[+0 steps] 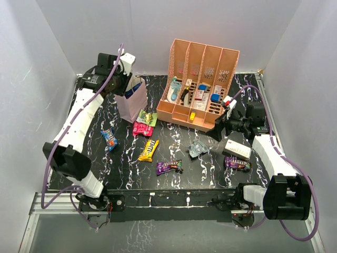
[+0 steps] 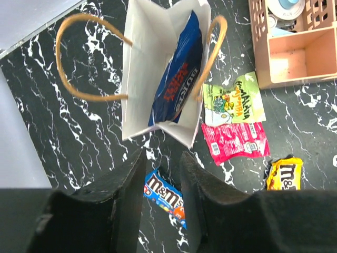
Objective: Place the snacks into the paper bag
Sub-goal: Pick up the snack from the center of the board.
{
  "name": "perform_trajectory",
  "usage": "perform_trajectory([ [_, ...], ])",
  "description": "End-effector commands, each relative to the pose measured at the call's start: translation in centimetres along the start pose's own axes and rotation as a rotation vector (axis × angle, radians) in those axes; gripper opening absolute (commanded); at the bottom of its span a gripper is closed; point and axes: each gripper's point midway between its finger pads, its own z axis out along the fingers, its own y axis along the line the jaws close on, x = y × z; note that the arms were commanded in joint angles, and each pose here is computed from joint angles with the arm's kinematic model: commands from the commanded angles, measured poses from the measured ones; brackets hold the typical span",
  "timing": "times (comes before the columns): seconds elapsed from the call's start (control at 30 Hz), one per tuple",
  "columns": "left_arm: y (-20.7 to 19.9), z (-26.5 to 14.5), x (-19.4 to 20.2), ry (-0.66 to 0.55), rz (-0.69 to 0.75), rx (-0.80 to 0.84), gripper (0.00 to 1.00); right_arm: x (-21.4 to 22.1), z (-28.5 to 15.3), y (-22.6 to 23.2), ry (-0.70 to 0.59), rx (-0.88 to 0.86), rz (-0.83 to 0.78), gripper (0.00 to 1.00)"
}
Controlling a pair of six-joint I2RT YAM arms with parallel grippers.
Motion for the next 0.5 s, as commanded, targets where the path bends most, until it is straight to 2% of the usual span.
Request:
perform_trajectory([
  [0.0, 0.6, -3.3, 0.5, -0.049, 0.01, -0.053, 0.35, -1.7, -0.4, -0.7, -0.046, 0.041, -0.053, 0.96],
  [0.17, -0.1, -4.2, 4.6, 0.009, 0.005, -0.055, 0.49, -1.8, -0.5, -0.7, -0.048, 0.044, -0.051, 0.96],
  [0.33, -2.0, -4.0, 8.5, 0.075, 0.016, 0.014, 0.53, -2.2, -0.5, -0.6, -0.054, 0.038, -0.044, 0.96],
  [0.47, -3.9, -4.0, 10.4, 0.067, 0.053, 0.103, 0.62, -2.5, -1.0, -0.9, -0.024, 0.063, -0.06, 0.96],
])
